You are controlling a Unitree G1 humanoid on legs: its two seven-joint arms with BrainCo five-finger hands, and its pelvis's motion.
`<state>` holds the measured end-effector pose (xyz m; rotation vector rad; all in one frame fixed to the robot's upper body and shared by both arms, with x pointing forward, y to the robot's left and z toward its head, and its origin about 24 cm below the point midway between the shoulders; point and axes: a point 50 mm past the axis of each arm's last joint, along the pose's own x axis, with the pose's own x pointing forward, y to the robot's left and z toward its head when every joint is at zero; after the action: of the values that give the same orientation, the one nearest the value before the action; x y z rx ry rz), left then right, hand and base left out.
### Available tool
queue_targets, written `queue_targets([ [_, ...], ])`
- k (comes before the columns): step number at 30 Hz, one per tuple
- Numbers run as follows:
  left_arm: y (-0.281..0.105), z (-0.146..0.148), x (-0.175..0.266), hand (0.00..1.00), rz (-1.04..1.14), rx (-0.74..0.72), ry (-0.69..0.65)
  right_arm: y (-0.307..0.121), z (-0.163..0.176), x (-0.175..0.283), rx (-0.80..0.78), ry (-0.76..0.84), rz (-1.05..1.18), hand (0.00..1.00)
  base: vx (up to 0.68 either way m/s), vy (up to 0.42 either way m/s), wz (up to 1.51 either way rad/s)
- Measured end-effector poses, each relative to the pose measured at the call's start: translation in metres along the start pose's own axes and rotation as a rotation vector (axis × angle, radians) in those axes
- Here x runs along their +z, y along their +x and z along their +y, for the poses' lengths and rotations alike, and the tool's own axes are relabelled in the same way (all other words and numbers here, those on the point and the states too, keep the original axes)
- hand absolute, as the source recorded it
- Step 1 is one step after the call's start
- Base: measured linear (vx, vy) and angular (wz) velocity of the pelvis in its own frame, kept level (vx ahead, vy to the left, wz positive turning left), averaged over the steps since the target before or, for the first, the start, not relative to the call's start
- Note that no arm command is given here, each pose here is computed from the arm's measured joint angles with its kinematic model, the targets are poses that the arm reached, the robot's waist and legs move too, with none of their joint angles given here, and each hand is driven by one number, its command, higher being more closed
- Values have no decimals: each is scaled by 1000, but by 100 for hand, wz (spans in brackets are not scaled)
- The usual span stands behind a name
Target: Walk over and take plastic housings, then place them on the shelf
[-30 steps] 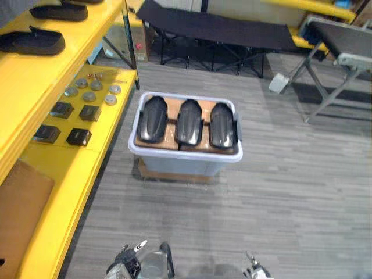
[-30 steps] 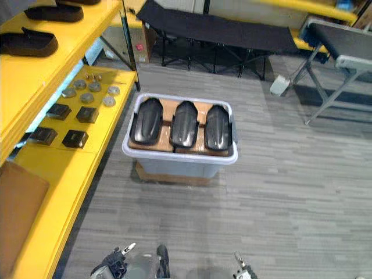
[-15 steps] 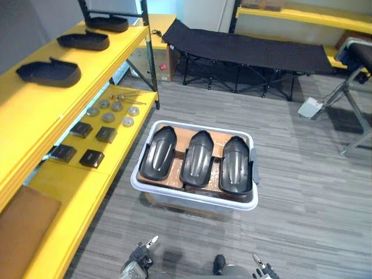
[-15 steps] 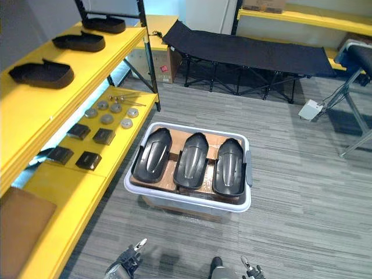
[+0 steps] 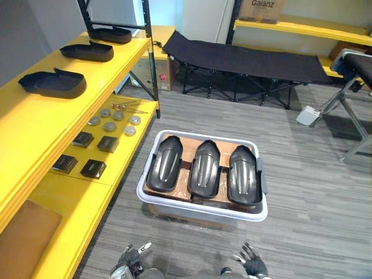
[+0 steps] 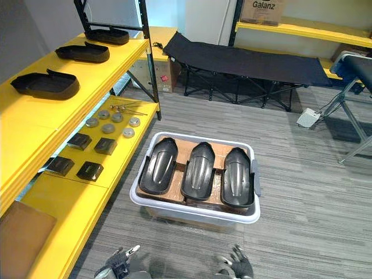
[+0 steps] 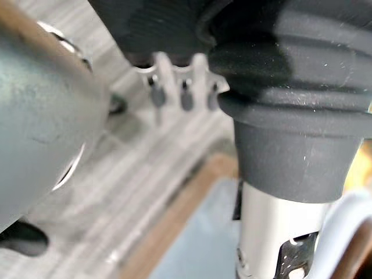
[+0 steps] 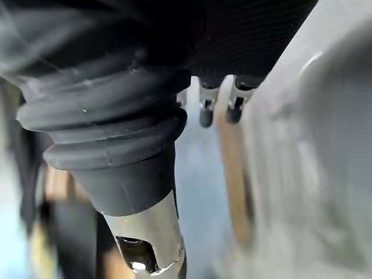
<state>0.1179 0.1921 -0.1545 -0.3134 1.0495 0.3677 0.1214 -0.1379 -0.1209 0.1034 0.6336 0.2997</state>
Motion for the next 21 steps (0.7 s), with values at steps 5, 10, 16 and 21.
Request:
queue_targets([
  [5, 1, -11, -4, 0, 10, -45, 133, 26, 98, 97, 655, -462, -371, 0, 36, -52, 25],
  [10, 1, -1, -3, 0, 11, -23, 200, 22, 124, 253, 561, -206, -848, 0, 12, 8, 7],
  [16, -3, 5, 1, 0, -34, -18, 217, 1, -32, 320, -269, 69, -970, 0, -50, 44, -9],
  [21, -3, -8, 35, 0, -168, -59, 238, -45, -121, 325, -693, 135, -1000, 0, -178, -12, -13],
])
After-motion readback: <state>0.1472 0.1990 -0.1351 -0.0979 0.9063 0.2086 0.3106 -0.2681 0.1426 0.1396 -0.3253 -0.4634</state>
